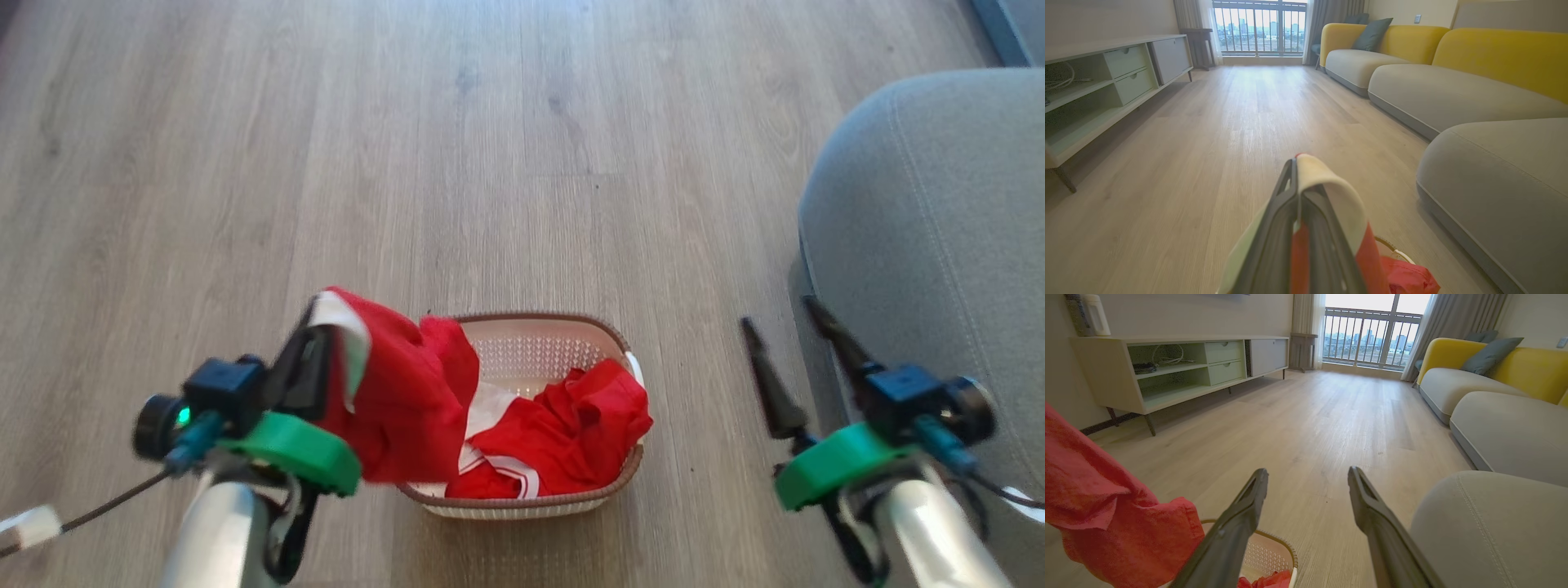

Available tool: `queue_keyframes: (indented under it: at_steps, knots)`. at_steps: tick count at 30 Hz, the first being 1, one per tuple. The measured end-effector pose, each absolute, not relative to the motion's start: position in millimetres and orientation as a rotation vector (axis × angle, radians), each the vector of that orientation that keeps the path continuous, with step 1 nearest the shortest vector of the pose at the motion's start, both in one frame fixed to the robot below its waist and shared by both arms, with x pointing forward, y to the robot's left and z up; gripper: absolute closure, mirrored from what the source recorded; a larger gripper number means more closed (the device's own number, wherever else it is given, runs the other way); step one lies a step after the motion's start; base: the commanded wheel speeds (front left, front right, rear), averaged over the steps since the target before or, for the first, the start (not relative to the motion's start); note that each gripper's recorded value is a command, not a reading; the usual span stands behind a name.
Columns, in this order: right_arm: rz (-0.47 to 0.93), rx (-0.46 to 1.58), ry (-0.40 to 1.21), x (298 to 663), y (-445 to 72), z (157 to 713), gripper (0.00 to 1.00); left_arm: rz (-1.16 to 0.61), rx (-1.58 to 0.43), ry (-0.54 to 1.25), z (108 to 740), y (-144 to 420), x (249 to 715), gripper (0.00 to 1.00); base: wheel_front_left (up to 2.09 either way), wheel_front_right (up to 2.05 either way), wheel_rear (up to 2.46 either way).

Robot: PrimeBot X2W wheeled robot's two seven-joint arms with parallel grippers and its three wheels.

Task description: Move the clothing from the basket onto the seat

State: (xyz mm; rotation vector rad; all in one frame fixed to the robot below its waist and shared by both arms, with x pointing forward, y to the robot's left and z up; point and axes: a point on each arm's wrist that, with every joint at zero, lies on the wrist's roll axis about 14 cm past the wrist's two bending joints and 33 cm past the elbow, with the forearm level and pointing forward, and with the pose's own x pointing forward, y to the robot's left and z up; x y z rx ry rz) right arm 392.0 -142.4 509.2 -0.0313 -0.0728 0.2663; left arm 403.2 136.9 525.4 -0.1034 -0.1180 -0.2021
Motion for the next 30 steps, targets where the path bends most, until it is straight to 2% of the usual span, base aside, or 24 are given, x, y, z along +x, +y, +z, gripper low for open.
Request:
queue_keyframes:
  at_steps: [8, 11, 21, 28, 29, 30]
  knots:
    - [0.615, -0.015, -0.112, 381.6, -46.8, 529.2, 0.0, -0.374, -0.076, -0.186, 557.4, 84.8, 401.4, 1.0, 0.0, 0.0, 0.0]
    - [0.705, -0.02, -0.115, 376.0, -25.3, 534.0, 0.0, -0.445, -0.073, -0.193, 563.4, 63.8, 393.5, 1.0, 0.0, 0.0, 0.0]
    - [0.825, -0.026, -0.106, 379.0, 4.5, 539.8, 0.0, -0.631, -0.118, -0.21, 578.5, 10.1, 366.6, 1.0, 0.0, 0.0, 0.0]
    - [0.886, 0.027, 0.0, 363.9, 17.9, 515.9, 0.0, -0.739, -0.161, -0.243, 593.6, -16.0, 350.5, 1.0, 0.0, 0.0, 0.0]
    - [0.888, 0.038, 0.009, 362.4, 18.3, 514.6, 0.24, -0.746, -0.162, -0.243, 594.0, -16.8, 350.0, 1.0, 0.0, 0.0, 0.0]
    - [0.887, 0.046, 0.015, 361.7, 18.1, 514.1, 0.64, -0.749, -0.163, -0.246, 594.6, -16.9, 349.8, 1.0, 0.0, 0.0, 0.0]
